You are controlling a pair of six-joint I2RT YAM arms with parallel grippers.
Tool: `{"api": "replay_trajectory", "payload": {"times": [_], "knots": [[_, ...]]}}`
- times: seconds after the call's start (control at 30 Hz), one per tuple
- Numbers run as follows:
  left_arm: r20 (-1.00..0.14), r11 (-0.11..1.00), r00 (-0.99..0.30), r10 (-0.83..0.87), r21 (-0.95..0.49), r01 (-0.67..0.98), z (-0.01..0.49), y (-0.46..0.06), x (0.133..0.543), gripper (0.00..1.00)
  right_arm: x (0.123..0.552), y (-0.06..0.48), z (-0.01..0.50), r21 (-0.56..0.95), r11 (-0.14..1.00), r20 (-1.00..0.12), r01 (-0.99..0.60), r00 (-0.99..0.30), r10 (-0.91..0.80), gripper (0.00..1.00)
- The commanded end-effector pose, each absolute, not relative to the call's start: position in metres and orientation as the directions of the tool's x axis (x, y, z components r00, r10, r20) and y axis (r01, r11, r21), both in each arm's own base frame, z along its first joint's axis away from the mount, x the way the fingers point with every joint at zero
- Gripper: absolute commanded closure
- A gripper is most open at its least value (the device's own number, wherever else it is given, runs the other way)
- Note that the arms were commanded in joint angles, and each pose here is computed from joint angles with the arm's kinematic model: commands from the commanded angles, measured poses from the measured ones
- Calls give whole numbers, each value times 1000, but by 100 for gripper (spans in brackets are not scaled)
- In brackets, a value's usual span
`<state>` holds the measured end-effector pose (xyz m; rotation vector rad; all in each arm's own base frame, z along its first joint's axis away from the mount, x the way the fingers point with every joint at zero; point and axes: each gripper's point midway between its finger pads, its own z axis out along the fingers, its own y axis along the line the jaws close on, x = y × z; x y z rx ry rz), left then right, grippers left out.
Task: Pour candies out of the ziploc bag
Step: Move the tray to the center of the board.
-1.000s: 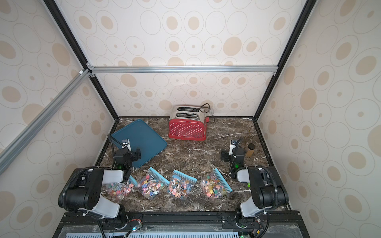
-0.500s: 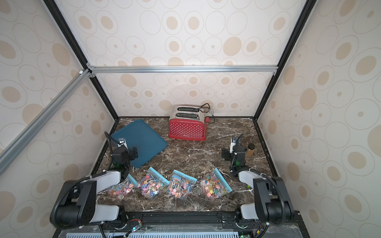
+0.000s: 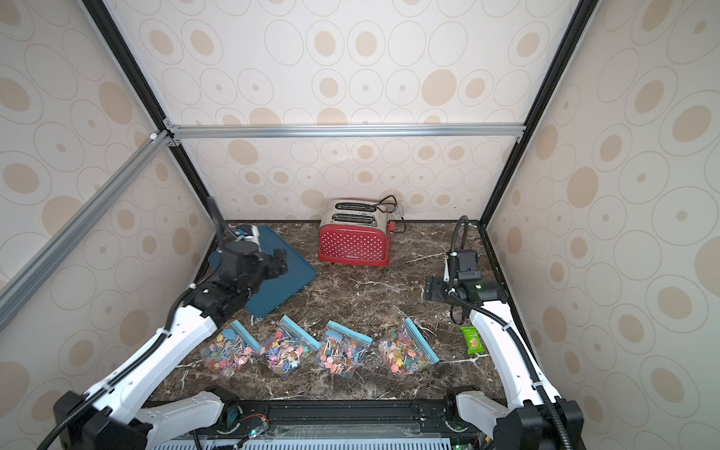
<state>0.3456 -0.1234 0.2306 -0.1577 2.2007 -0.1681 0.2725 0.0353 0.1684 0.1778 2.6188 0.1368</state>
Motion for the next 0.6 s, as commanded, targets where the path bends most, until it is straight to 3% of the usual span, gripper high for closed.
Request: {"api": "replay_trajectory", "payload": {"times": [0.0,0.13,0.27,0.57], "knots": [[-579,991,-804,-134,-68,-117,163,-120,305,24,232,60,158,216,974,-366,61,-920,139,14],[-491,979,-869,-55,143,-142,134,-98,311,32,231,81,154,254,967,-335,32,-935,119,21],[-368,984,-928,-63,132,-119,96,-92,332,35,237,115,154,283,959,-348,-31,-935,72,23],[-268,982,-955,128,171,83,67,-103,375,25,248,137,148,255,967,-367,-27,-927,71,23]]}}
